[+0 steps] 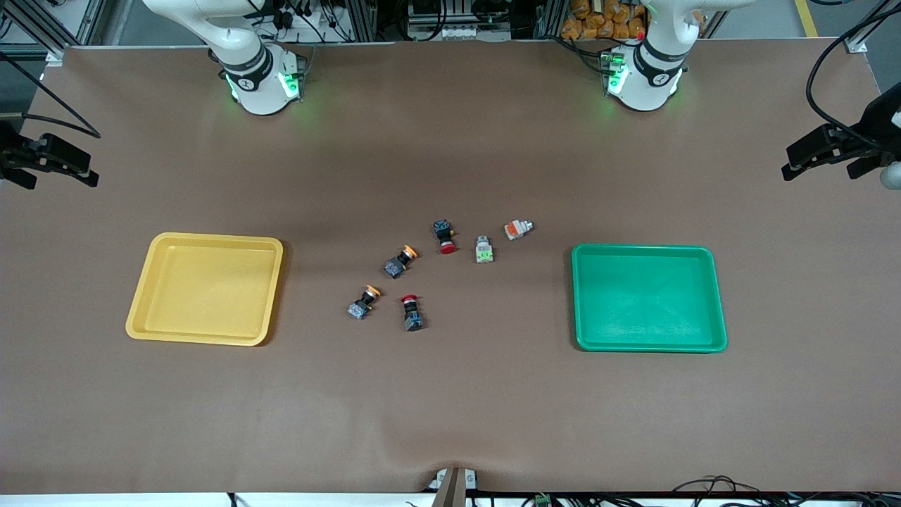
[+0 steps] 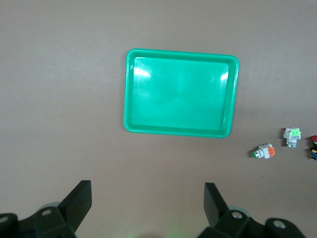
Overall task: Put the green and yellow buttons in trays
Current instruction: 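Move the left gripper from the green tray toward the buttons, then lower the left gripper and grasp the orange-topped white button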
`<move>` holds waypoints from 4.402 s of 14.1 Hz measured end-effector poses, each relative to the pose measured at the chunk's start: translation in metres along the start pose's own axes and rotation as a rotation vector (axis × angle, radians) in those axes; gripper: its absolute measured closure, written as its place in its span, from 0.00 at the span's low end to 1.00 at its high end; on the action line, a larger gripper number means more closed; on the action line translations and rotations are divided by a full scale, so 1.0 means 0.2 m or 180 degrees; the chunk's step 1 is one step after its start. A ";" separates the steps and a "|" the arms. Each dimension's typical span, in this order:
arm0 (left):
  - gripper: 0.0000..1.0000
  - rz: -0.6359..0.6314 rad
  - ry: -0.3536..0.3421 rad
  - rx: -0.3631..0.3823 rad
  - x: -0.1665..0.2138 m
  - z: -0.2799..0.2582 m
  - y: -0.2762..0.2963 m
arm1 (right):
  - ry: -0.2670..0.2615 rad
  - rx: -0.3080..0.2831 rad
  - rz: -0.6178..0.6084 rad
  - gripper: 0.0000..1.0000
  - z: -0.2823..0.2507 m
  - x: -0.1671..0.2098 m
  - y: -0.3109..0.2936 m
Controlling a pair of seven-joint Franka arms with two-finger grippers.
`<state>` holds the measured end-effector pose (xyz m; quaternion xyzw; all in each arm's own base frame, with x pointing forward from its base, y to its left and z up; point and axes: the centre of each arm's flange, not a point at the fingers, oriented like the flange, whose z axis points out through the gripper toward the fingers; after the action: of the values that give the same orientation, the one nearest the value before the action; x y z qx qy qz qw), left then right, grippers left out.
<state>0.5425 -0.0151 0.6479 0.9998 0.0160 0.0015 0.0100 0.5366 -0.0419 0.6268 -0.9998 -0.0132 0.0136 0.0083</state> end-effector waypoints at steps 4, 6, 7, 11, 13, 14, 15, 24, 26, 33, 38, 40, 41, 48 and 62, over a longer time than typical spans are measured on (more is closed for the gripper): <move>0.00 0.0011 -0.0001 0.0000 0.00 0.00 0.01 | 0.0000 -0.0002 -0.0020 0.00 0.00 0.00 -0.02; 0.00 0.0011 -0.0045 0.0002 0.02 0.04 0.01 | 0.0000 -0.0003 -0.0029 0.00 0.00 0.00 -0.02; 0.00 0.0013 -0.0094 0.0005 0.04 0.08 0.01 | 0.0000 -0.0003 -0.0028 0.00 0.00 0.00 -0.02; 0.00 0.0083 -0.0387 0.0021 0.15 0.34 0.08 | 0.0000 -0.0003 -0.0029 0.00 0.00 0.00 -0.02; 0.00 0.0137 -0.0529 0.0009 0.21 0.48 0.15 | 0.0000 -0.0003 -0.0029 0.00 0.00 0.00 -0.02; 0.00 0.0167 -0.0586 -0.0021 0.23 0.54 0.18 | 0.0000 -0.0003 -0.0028 0.00 0.00 0.00 -0.02; 0.00 0.0191 -0.0627 -0.0030 0.24 0.59 0.21 | -0.0001 -0.0002 -0.0027 0.00 0.00 0.00 -0.02; 0.00 0.0229 -0.0811 -0.0014 0.34 0.92 0.43 | -0.0001 -0.0002 -0.0022 0.00 0.00 0.00 -0.02; 0.00 0.0173 -0.0831 0.0026 0.33 1.00 0.60 | -0.0001 -0.0002 -0.0018 0.00 0.00 0.00 -0.02; 0.00 0.0205 -0.0891 0.0159 0.22 1.33 1.07 | -0.0004 -0.0001 -0.0004 0.00 0.00 0.00 0.00; 0.00 0.0280 -0.0703 0.0132 0.09 1.63 1.22 | -0.0004 -0.0001 -0.0004 0.00 0.00 0.00 0.00; 0.00 0.0187 -0.0679 0.0157 0.01 1.72 1.29 | -0.0004 -0.0001 -0.0004 0.00 0.00 0.00 0.00; 0.00 0.0194 -0.0695 0.0177 -0.03 1.75 1.33 | -0.0004 -0.0002 -0.0004 0.00 0.00 0.00 0.00; 0.00 0.0191 -0.0603 0.0198 -0.23 1.90 1.53 | -0.0005 -0.0001 0.0000 0.00 0.00 0.00 0.00; 0.00 0.0374 -0.0257 0.0162 -0.68 2.32 1.73 | -0.0044 -0.0001 0.0012 0.00 0.04 0.02 0.01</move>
<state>0.4195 -0.3735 0.1902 0.9982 -0.0431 -0.0387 -0.0149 0.5403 -0.0435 0.6195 -0.9997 -0.0114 0.0206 0.0081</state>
